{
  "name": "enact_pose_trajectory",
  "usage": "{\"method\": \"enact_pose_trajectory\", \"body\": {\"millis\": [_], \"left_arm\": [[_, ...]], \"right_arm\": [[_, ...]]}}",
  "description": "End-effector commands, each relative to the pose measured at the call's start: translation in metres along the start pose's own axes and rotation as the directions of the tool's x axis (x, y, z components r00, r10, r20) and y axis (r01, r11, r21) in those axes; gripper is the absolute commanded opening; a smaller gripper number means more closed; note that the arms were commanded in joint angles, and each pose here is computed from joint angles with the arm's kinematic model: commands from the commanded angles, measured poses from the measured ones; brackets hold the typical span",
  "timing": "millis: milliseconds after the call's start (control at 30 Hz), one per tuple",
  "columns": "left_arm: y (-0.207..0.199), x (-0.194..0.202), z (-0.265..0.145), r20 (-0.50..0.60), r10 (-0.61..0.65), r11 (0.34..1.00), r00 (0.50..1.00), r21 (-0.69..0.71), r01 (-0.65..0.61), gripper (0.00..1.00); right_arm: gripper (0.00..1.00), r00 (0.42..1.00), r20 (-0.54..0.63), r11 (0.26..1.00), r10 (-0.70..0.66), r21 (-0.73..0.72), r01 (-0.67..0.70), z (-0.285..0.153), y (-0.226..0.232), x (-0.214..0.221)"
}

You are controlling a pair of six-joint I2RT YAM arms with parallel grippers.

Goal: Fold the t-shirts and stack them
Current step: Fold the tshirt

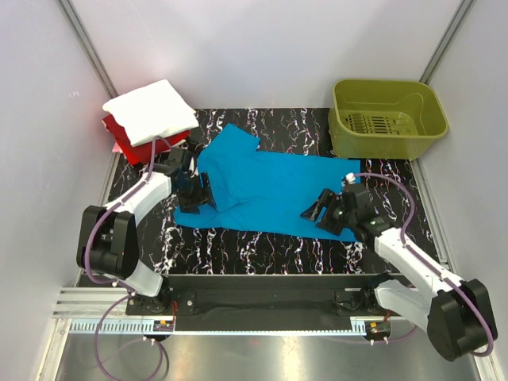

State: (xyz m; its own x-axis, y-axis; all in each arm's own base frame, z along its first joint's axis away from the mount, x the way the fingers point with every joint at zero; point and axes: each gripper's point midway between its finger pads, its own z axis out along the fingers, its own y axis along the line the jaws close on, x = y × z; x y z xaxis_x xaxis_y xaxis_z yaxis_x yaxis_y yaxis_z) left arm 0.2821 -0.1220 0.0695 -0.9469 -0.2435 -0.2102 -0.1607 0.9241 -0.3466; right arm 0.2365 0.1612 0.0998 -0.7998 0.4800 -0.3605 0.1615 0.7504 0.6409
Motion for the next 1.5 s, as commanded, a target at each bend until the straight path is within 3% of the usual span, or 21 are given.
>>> {"method": "enact_pose_trajectory", "body": {"millis": [0, 333, 1033, 1233, 1300, 1367, 1467], "left_arm": [[-0.028, -0.033, 0.000, 0.154, -0.021, 0.992, 0.988, 0.126, 0.001, 0.64], [-0.031, -0.040, 0.029, 0.133, -0.051, 0.991, 0.990, 0.126, 0.035, 0.54], [-0.032, -0.028, 0.046, 0.120, -0.057, 0.996, 0.991, 0.068, 0.049, 0.51], [-0.036, -0.034, 0.047, 0.124, -0.056, 0.996, 0.991, 0.074, 0.047, 0.32], [-0.039, -0.036, 0.046, 0.123, -0.053, 0.996, 0.991, 0.078, 0.044, 0.13], [-0.042, -0.039, 0.044, 0.127, -0.052, 0.996, 0.991, 0.082, 0.042, 0.00], [-0.046, -0.047, 0.038, 0.136, -0.042, 0.996, 0.990, 0.079, 0.032, 0.00]], "right_arm": [[0.74, 0.998, 0.057, 0.989, -0.015, -0.147, 0.023, 0.018, 0.024, 0.010], [0.72, 1.000, 0.019, 0.991, -0.017, -0.132, 0.019, 0.037, 0.021, 0.017], [0.72, 1.000, -0.011, 0.993, -0.017, -0.116, 0.015, 0.045, 0.019, 0.020], [0.72, 1.000, -0.017, 0.994, -0.015, -0.109, 0.013, 0.046, 0.017, 0.020], [0.72, 1.000, -0.018, 0.994, -0.014, -0.110, 0.012, 0.047, 0.018, 0.020], [0.73, 1.000, -0.019, 0.994, -0.012, -0.107, 0.010, 0.047, 0.017, 0.020], [0.72, 1.000, -0.022, 0.995, -0.013, -0.103, 0.010, 0.048, 0.017, 0.021]]}}
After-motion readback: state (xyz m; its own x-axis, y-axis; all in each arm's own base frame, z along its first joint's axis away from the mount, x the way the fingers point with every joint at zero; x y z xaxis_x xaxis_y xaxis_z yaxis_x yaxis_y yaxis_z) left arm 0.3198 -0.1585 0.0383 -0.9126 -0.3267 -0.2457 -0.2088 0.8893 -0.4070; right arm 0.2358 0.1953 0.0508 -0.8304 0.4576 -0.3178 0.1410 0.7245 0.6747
